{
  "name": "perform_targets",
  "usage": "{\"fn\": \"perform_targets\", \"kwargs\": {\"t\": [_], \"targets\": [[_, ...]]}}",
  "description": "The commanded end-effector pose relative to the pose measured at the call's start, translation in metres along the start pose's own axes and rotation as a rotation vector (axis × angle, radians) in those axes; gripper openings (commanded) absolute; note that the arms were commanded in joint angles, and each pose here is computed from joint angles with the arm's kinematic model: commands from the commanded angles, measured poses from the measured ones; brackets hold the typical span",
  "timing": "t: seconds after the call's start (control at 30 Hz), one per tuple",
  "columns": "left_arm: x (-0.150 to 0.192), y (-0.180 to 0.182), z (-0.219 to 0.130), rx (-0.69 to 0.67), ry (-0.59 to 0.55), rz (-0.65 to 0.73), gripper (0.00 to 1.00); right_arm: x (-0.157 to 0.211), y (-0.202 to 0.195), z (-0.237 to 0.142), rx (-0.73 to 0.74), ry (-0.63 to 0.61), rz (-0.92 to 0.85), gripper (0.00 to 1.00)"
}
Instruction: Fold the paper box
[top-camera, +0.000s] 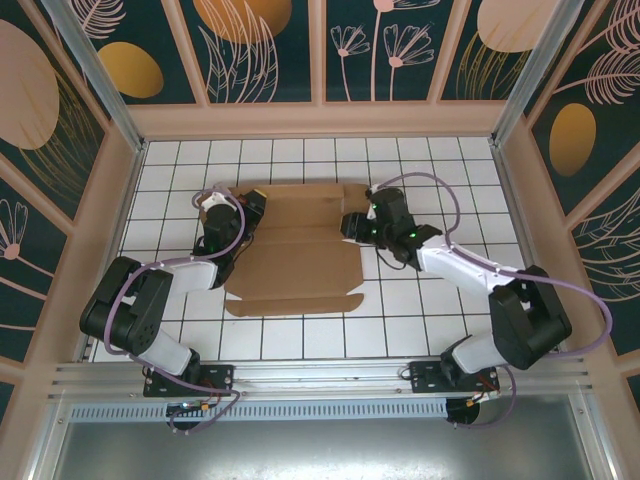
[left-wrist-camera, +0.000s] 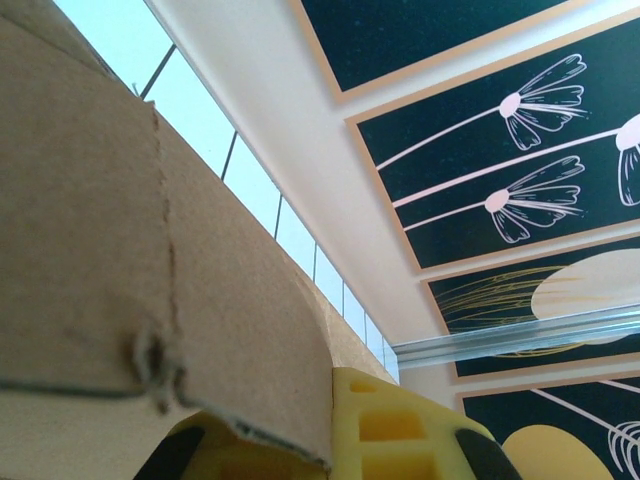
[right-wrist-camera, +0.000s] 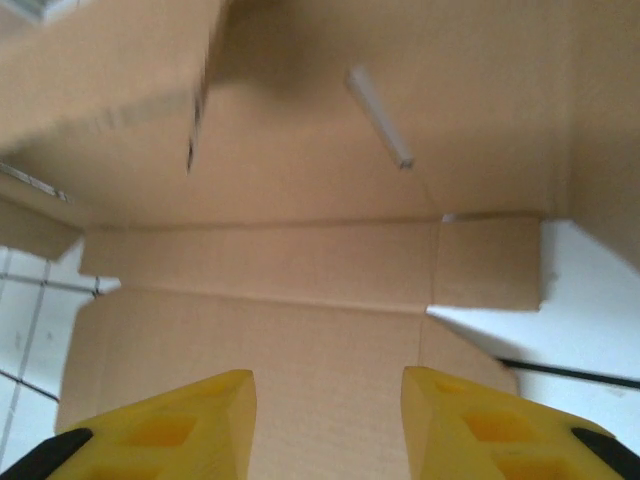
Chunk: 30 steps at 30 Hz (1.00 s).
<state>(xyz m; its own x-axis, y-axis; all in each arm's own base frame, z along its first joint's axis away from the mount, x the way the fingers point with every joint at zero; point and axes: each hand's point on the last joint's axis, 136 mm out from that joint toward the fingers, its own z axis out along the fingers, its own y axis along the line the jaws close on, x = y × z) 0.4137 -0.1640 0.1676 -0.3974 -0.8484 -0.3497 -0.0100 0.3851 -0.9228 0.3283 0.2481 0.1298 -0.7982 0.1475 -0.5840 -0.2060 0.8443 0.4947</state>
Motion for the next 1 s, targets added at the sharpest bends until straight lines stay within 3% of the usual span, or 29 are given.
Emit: {"fn": "perform_targets", "kwargs": {"t": [0.0,0.4,0.53,0.77,0.97], "targets": [[0.002,0.002,0.003,-0.028,0.017,0.021,0.00,0.017,-0.004,0.017,0.034,0.012,-0.043,0.42],[0.002,0.001,0.001,-0.037,0.023,0.031,0.00,0.017,-0.013,0.060,0.033,-0.016,0.012,0.46],[0.003,0.001,0.000,-0.035,0.029,0.030,0.00,0.011,-0.032,0.060,0.050,-0.051,0.053,0.49],[0.004,0.001,0.000,-0.036,0.033,0.031,0.00,0.009,-0.056,0.061,0.089,-0.062,0.044,0.62],[0.002,0.000,0.001,-0.038,0.029,0.032,0.00,0.005,-0.078,0.060,0.139,-0.074,0.036,0.65]]}}
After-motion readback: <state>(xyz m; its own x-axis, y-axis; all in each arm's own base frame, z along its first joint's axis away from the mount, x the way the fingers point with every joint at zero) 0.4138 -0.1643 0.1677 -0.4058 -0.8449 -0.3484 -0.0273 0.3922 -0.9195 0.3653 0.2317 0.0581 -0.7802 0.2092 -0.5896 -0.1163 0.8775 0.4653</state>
